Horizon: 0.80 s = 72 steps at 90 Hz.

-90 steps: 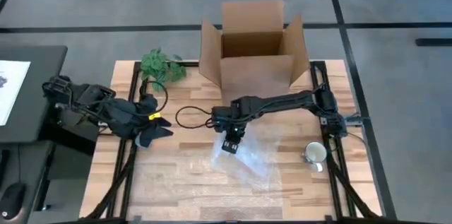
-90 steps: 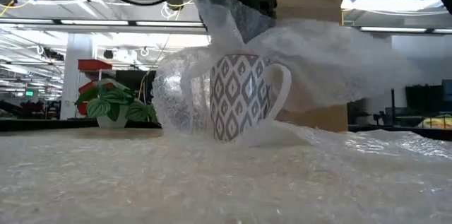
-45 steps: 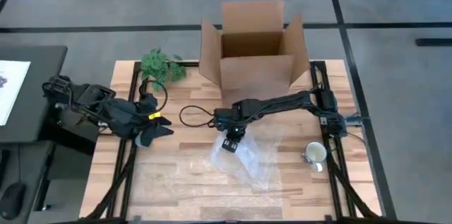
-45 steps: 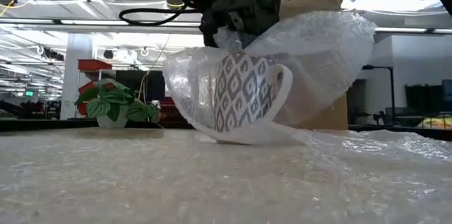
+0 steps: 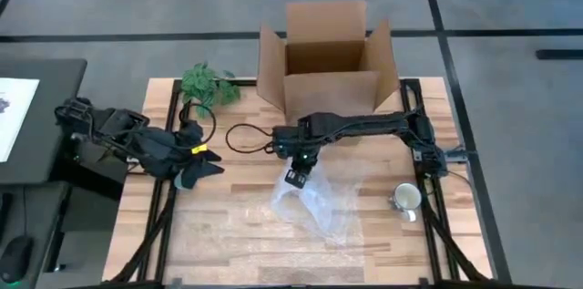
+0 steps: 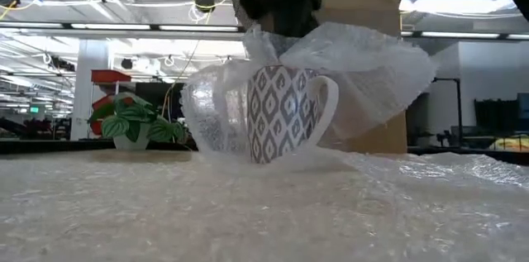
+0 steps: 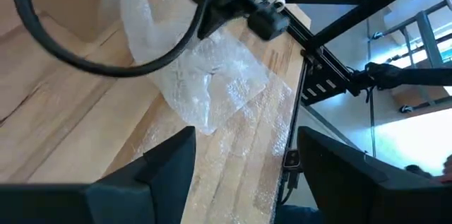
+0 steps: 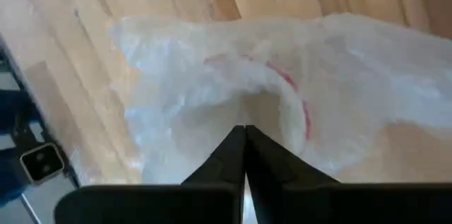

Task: Wrap mug
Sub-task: Wrap the white mug with bubble wrap

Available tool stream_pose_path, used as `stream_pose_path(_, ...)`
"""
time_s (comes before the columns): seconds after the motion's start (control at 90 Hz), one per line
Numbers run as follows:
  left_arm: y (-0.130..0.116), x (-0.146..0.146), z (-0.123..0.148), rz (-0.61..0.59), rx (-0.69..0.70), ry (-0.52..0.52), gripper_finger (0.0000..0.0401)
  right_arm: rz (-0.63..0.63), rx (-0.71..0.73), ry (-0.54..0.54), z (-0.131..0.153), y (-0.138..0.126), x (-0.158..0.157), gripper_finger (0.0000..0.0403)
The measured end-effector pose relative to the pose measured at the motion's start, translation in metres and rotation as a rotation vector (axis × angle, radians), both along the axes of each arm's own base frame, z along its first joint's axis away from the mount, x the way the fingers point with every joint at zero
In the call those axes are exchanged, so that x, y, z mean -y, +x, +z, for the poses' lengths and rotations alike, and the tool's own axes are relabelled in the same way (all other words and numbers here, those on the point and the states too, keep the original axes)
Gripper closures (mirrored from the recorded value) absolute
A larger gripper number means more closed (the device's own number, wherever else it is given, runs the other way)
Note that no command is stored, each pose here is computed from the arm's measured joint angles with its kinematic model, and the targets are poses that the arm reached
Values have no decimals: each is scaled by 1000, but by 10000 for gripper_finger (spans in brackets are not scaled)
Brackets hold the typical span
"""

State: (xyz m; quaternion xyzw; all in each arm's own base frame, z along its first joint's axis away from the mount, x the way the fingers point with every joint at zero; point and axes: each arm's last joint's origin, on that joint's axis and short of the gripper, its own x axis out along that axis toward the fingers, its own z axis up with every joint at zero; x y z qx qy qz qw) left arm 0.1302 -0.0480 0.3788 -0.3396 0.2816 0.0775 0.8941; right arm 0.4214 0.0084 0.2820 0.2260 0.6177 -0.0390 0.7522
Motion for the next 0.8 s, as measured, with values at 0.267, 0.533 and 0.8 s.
stream_pose_path(0.267,7,3,-3,8,-17,13,175,39,-21,-85,39,-29,-31,403)
stream_pose_path(0.533,48,21,-28,24,-174,49,175,-63,-115,-129,62,-66,-72,359)
stream_pose_path(0.8,106,33,-61,164,-234,-46,175,-99,-1,-194,101,-122,-103,258)
